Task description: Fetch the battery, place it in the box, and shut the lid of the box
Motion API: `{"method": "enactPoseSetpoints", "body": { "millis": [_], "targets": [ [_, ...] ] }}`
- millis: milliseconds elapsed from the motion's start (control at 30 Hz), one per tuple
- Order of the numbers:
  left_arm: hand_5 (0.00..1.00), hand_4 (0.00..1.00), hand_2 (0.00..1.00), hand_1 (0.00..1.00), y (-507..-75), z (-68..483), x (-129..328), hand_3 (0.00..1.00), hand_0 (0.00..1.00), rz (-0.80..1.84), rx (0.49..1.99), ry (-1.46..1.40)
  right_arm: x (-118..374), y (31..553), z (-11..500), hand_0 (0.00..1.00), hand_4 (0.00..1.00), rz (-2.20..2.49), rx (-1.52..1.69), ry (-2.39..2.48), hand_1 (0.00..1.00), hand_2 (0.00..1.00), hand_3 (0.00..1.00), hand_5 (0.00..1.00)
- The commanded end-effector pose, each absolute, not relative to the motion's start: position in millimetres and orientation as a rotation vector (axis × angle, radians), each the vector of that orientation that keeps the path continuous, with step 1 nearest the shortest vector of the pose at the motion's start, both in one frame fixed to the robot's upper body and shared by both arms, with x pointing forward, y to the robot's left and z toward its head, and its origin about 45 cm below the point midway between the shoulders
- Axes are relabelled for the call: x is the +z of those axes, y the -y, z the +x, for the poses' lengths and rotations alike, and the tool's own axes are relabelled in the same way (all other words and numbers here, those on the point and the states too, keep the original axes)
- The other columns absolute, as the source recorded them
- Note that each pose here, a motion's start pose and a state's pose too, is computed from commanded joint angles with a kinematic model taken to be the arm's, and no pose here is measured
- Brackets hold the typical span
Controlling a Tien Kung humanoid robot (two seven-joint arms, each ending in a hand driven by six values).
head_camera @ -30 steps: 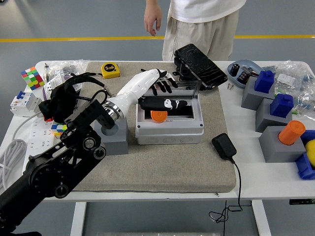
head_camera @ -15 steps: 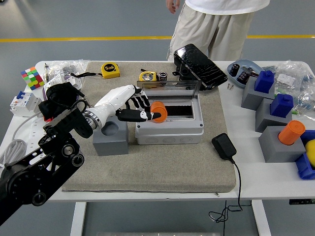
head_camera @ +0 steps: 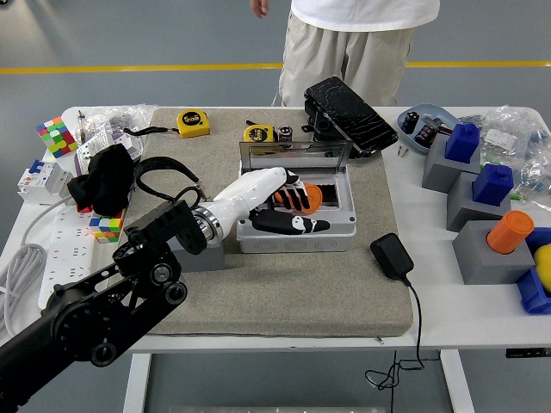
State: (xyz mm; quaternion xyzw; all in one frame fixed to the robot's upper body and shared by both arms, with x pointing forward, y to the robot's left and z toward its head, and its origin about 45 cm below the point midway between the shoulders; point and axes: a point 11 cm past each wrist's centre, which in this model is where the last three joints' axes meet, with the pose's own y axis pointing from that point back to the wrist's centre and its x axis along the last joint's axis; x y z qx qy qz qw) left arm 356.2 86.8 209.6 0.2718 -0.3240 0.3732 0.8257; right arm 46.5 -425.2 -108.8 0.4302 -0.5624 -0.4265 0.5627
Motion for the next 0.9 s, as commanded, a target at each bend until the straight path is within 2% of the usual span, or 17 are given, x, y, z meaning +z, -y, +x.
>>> {"method": "enactPoseSetpoints", "body": {
  "millis": [133, 167, 333, 367, 533, 567, 733, 767, 900],
  "targets": [
    [0.679, 0.998, 0.479, 0.475, -64, 352, 209, 0.472, 0.273, 0.485, 0.775, 0.649, -109, 424, 47, 0.639, 0.973, 1.015, -1.005, 1.325, 0.648, 0.657, 0.576, 0.579],
    [0.693, 0.998, 0.513, 0.496, -59, 352, 208, 0.541, 0.281, 0.462, 0.773, 0.639, -109, 424, 47, 0.639, 0.973, 1.015, -1.007, 1.326, 0.648, 0.657, 0.575, 0.579],
    [0.693, 0.998, 0.513, 0.496, -50, 355, 206, 0.541, 0.281, 0.402, 0.774, 0.609, -109, 423, 47, 0.639, 0.973, 1.015, -1.010, 1.329, 0.648, 0.657, 0.575, 0.579],
    [0.693, 0.998, 0.528, 0.530, -49, 355, 209, 0.555, 0.297, 0.394, 0.775, 0.612, -109, 423, 48, 0.639, 0.973, 1.016, -1.009, 1.330, 0.647, 0.657, 0.575, 0.579],
    [0.693, 0.998, 0.528, 0.530, -51, 360, 243, 0.555, 0.297, 0.281, 0.833, 0.673, -109, 424, 47, 0.639, 0.973, 1.012, -1.014, 1.334, 0.647, 0.657, 0.575, 0.579],
    [0.693, 0.998, 0.611, 0.626, -53, 363, 249, 0.649, 0.430, 0.269, 0.848, 0.693, -109, 424, 46, 0.639, 0.973, 1.011, -1.015, 1.335, 0.647, 0.658, 0.576, 0.580],
    [0.693, 0.998, 0.611, 0.626, -71, 385, 267, 0.649, 0.430, 0.316, 0.920, 0.770, -109, 424, 47, 0.639, 0.973, 1.013, -1.011, 1.333, 0.647, 0.658, 0.576, 0.580],
    [0.697, 0.998, 0.761, 0.789, -76, 389, 267, 0.741, 0.745, 0.341, 0.931, 0.776, -109, 424, 47, 0.639, 0.973, 1.014, -1.010, 1.332, 0.649, 0.658, 0.576, 0.580],
    [0.697, 0.998, 0.761, 0.789, -86, 398, 264, 0.741, 0.745, 0.419, 0.951, 0.793, -109, 423, 48, 0.639, 0.973, 1.015, -1.012, 1.335, 0.649, 0.658, 0.576, 0.580]
  ]
}}
